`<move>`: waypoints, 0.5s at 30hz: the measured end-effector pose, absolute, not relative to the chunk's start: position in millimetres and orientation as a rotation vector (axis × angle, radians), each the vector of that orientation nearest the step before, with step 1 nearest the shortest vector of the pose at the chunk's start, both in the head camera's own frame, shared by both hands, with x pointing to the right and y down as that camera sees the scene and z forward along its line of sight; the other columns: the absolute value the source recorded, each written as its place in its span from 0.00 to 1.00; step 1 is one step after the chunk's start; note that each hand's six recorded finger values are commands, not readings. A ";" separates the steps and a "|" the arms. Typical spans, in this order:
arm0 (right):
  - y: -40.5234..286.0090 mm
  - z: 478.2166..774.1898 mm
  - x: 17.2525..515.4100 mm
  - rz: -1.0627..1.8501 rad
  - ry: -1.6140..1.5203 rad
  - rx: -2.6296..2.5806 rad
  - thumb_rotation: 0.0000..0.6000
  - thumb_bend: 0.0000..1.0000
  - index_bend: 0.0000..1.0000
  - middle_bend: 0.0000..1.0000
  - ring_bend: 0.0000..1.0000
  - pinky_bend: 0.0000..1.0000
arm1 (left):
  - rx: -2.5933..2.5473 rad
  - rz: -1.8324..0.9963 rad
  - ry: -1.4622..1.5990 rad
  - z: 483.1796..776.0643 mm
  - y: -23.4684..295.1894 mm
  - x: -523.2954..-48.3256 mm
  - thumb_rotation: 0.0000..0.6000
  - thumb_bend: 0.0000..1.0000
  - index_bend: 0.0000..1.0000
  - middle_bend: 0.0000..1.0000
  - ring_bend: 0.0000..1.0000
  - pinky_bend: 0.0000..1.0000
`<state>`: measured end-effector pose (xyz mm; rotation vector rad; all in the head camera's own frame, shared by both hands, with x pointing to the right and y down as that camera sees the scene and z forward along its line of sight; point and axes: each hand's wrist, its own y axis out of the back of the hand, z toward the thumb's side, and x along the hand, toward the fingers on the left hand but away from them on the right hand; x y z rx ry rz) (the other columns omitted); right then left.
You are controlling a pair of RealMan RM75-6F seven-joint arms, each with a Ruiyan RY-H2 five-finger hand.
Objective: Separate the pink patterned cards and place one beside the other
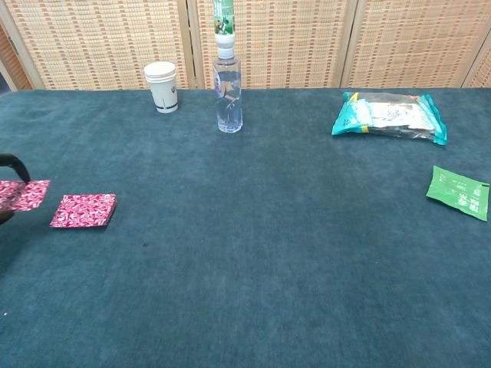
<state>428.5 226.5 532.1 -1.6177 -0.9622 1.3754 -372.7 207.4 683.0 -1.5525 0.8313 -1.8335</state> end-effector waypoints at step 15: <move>226.8 533.8 428.1 1.382 -0.955 -1.618 1.00 0.70 1.00 0.93 0.88 0.98 | -1.530 -1.934 0.795 710.4 218.3 -418.9 1.00 0.36 0.20 1.00 1.00 1.00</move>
